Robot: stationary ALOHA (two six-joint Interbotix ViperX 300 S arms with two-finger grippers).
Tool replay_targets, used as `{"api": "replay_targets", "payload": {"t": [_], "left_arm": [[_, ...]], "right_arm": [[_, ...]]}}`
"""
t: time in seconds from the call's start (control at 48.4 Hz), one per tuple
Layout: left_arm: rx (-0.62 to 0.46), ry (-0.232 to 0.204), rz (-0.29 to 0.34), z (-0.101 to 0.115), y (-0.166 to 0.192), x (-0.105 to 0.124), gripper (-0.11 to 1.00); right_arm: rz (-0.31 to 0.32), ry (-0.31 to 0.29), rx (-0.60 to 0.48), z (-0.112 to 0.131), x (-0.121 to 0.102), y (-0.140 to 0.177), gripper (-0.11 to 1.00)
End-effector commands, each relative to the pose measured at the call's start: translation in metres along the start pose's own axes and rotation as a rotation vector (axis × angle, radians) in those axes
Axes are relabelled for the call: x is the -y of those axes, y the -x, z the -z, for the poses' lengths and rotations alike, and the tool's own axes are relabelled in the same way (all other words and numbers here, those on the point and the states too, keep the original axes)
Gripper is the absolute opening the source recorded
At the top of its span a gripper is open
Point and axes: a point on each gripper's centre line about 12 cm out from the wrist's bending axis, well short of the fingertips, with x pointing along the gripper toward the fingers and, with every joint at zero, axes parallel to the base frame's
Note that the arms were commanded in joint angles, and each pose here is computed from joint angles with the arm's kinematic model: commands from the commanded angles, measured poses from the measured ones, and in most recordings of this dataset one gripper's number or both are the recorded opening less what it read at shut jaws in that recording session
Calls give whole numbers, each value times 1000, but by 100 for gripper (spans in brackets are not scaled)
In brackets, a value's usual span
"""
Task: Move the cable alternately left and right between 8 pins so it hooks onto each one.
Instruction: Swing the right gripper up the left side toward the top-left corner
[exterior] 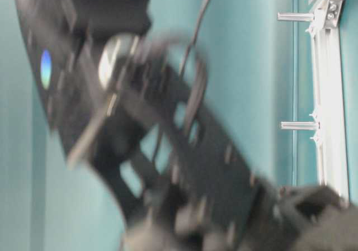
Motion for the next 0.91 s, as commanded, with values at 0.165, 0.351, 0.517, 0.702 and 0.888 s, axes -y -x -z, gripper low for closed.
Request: {"api": "replay_targets", "payload": {"t": [0.165, 0.351, 0.517, 0.702, 0.888], "left_arm": [[11, -5, -5, -5, 0, -1, 73], [9, -5, -5, -5, 0, -1, 73], [11, -5, -4, -5, 0, 0, 73], [9, -5, -5, -5, 0, -1, 73], [12, -5, -5, -6, 0, -1, 73]], "right_arm": [[-74, -151, -10, -50, 11, 9, 17], [-49, -221, -8, -67, 27, 1, 17], [-17, -343, -41, -69, 38, -6, 17], [4, -425, -51, -67, 46, -10, 17], [31, -517, -66, -62, 61, -18, 17]]}}
